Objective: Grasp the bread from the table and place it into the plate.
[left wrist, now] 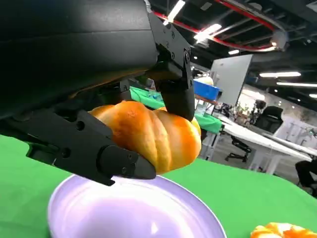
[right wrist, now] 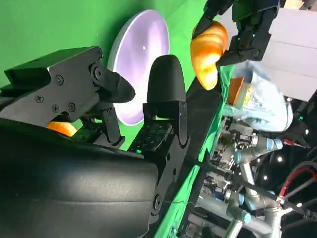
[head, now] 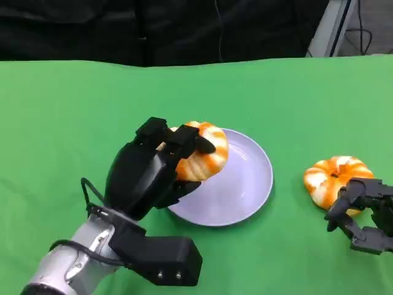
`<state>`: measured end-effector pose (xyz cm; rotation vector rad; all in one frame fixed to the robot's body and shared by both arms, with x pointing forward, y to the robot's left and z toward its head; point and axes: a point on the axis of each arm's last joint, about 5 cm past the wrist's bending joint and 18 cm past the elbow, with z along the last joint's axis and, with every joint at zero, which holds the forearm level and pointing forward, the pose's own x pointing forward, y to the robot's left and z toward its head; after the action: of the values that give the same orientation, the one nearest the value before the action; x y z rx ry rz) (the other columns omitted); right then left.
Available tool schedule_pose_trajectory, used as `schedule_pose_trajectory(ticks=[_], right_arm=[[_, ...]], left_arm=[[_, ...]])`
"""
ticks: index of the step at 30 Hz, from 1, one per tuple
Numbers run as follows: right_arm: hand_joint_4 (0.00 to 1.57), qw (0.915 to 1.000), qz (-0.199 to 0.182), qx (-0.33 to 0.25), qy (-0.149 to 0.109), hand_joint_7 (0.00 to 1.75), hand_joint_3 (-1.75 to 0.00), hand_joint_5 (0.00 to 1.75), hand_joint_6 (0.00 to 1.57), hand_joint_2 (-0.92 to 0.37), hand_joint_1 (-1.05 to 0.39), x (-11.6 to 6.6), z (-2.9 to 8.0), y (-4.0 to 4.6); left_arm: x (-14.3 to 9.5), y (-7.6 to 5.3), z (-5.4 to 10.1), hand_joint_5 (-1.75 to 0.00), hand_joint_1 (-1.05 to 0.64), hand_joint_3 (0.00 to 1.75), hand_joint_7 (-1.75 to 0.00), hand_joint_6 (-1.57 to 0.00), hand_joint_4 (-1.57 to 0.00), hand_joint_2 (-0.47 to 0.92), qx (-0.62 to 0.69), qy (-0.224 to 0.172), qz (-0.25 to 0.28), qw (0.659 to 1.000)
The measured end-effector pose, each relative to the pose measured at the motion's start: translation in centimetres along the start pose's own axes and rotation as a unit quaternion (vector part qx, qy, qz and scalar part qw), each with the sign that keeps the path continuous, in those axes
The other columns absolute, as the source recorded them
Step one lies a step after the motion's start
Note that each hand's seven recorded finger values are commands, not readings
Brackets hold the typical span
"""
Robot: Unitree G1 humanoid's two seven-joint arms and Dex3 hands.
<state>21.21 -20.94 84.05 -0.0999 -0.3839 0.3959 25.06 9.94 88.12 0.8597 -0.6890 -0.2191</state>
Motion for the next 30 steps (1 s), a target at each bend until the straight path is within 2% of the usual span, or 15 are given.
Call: schedule_pose_trajectory(ticks=[7,20,30], right_arm=[[0.89,1.0000,0.000,-0.001,-0.001,0.94,-0.84,1.36,0.96,-0.67,0.14,0.0,0.0,0.00],[0.89,1.0000,0.001,-0.004,-0.003,0.96,-0.88,1.37,0.96,-0.65,0.14,0.0,0.0,0.11],[0.88,1.0000,0.004,-0.005,-0.002,0.96,-0.87,1.38,0.95,-0.67,0.13,0.1,0.0,0.16]], left_arm=[[0.3,-0.4,0.3,-1.70,-0.14,0.34,-1.38,-0.52,-0.46,0.92,-0.005,-0.005,-0.005,1.000],[1.3,-1.2,0.5,-1.65,-0.18,0.46,-1.28,-0.52,-0.44,0.92,-0.033,0.002,-0.036,0.999],[1.3,-1.9,0.3,-1.62,-0.16,0.43,-1.25,-0.54,-0.45,0.92,-0.042,0.013,-0.063,0.997]])
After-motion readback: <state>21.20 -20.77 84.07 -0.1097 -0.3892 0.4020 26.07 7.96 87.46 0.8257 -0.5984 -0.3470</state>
